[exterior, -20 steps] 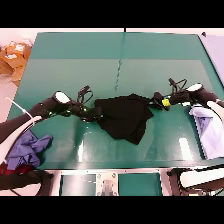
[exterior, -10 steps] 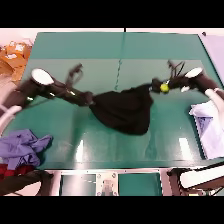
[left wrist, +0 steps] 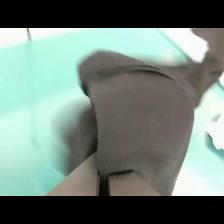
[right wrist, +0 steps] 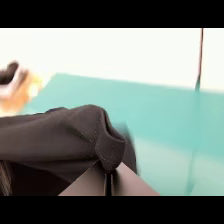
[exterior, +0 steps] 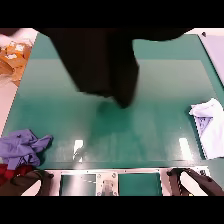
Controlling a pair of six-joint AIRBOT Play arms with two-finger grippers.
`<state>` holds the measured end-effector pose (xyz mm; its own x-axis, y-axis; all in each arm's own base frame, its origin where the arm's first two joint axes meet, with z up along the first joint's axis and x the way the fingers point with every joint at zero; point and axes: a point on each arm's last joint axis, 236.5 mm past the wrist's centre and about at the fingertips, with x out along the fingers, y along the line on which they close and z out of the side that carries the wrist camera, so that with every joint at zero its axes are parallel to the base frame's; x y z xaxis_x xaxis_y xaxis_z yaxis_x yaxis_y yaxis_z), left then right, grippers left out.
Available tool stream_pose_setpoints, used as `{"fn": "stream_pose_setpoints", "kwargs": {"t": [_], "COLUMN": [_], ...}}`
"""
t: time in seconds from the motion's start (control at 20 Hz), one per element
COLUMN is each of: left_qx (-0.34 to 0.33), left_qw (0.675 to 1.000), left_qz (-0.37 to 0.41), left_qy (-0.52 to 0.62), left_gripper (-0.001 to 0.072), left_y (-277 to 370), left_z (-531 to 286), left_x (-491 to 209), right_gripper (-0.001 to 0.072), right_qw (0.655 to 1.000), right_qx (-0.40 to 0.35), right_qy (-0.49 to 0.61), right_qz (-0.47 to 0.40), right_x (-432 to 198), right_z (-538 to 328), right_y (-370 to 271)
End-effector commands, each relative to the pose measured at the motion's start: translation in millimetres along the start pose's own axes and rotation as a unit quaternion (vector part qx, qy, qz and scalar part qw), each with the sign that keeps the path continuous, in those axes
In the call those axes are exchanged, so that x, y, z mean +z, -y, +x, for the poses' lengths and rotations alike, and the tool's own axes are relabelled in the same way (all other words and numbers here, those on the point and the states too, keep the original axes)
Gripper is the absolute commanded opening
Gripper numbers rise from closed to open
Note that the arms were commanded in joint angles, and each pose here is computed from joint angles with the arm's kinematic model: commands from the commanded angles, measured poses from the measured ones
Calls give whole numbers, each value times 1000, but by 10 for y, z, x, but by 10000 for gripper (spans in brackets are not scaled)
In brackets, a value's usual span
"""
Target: Fold the shirts.
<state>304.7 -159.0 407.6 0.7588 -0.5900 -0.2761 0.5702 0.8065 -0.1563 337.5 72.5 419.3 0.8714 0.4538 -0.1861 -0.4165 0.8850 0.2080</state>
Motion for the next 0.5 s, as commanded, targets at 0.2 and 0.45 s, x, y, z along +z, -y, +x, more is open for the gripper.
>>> {"fn": "stream_pose_setpoints", "kwargs": {"t": [0.2,0.45], "left_qx": [60,70], "left_qw": [995,993], "left_qz": [69,67], "left_qy": [-46,-66], "left_gripper": [22,21], "left_y": [-212,-569], "left_z": [-195,367], "left_x": [-84,-160], "right_gripper": [15,15], "right_qw": [988,997], "right_qx": [-76,-79], "right_qy": [97,-12], "right_qz": [-97,-11], "right_x": [374,-411], "right_z": [-967,-311], "right_y": [-472,156]}}
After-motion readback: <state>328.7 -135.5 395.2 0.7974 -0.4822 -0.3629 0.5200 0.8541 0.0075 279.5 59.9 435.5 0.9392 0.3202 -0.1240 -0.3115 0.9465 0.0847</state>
